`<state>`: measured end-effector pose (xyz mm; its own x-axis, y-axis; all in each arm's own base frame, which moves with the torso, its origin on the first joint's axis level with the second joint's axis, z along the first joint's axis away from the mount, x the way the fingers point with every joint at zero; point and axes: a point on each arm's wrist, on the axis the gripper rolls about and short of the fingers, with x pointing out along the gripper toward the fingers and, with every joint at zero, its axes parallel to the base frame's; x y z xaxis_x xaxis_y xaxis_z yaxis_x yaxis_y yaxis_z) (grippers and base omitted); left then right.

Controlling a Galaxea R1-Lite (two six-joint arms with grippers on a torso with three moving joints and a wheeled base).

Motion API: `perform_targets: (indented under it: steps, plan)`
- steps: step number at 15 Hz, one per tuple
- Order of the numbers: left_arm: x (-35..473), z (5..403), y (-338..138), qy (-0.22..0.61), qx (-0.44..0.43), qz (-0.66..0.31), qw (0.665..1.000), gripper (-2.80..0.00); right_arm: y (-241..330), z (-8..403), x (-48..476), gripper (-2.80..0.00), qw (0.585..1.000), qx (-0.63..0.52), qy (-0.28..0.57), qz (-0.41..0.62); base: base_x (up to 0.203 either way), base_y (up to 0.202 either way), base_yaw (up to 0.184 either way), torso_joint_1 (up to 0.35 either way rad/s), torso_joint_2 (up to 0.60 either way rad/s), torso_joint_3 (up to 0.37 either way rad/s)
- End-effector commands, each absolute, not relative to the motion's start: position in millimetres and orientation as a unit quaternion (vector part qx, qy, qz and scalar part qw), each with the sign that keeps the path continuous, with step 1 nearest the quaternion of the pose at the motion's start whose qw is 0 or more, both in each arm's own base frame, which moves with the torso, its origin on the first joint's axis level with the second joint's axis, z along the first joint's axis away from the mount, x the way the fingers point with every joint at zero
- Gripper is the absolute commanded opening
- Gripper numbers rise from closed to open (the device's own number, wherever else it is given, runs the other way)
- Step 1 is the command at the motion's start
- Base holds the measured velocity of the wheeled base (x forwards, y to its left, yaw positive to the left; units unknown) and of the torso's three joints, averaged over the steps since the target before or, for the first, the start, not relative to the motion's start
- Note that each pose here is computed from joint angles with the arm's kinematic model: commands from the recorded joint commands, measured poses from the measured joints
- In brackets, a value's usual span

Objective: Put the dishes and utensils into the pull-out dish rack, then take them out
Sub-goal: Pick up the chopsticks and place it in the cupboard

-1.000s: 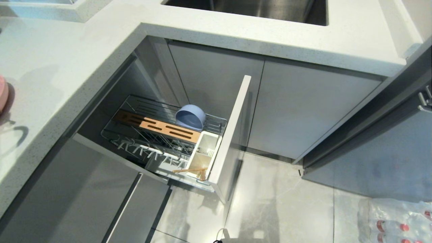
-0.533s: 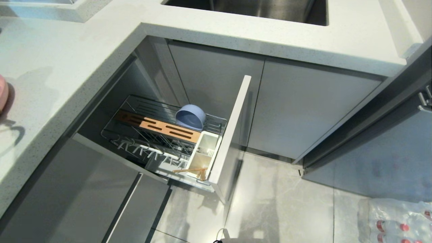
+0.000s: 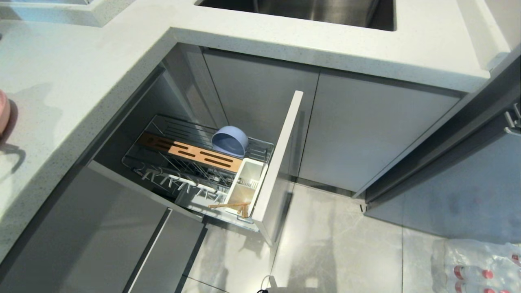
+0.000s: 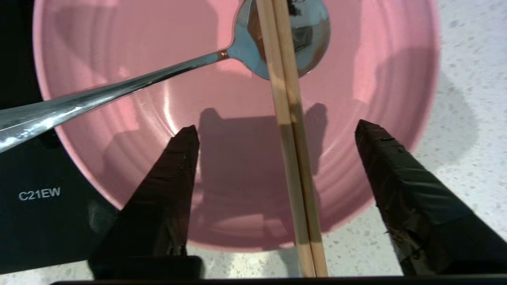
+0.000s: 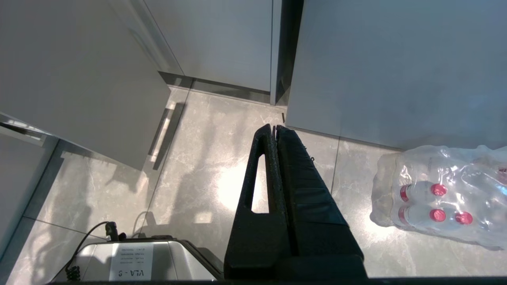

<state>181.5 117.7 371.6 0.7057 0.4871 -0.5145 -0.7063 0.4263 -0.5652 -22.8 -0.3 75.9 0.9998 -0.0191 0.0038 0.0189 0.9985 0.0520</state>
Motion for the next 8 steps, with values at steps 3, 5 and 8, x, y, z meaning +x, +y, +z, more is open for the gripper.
perform_targets:
  steps: [3, 5, 8]
  plan:
    - [191.0, 363.6, 124.6, 0.146, -0.402, 0.363, 0.828, 0.0, -0.3, 76.0, -22.7, -2.8, 1.0, 0.026, -0.002, -0.009, 0.0, 0.0, 0.0, 0.0, 0.0, 0.0]
    - [194.1, 360.7, 126.6, 0.15, -0.402, 0.364, 0.827, 0.0, -0.3, 75.9, -22.8, -2.8, 1.0, 0.026, -0.002, -0.009, 0.0, 0.0, 0.0, 0.0, 0.0, 0.0]
    - [197.2, 357.6, 128.6, 0.157, -0.403, 0.365, 0.825, 0.0, -0.3, 76.0, -22.7, -2.8, 1.0, 0.026, -0.002, -0.01, 0.0, 0.0, 0.0, 0.0, 0.0, 0.0]
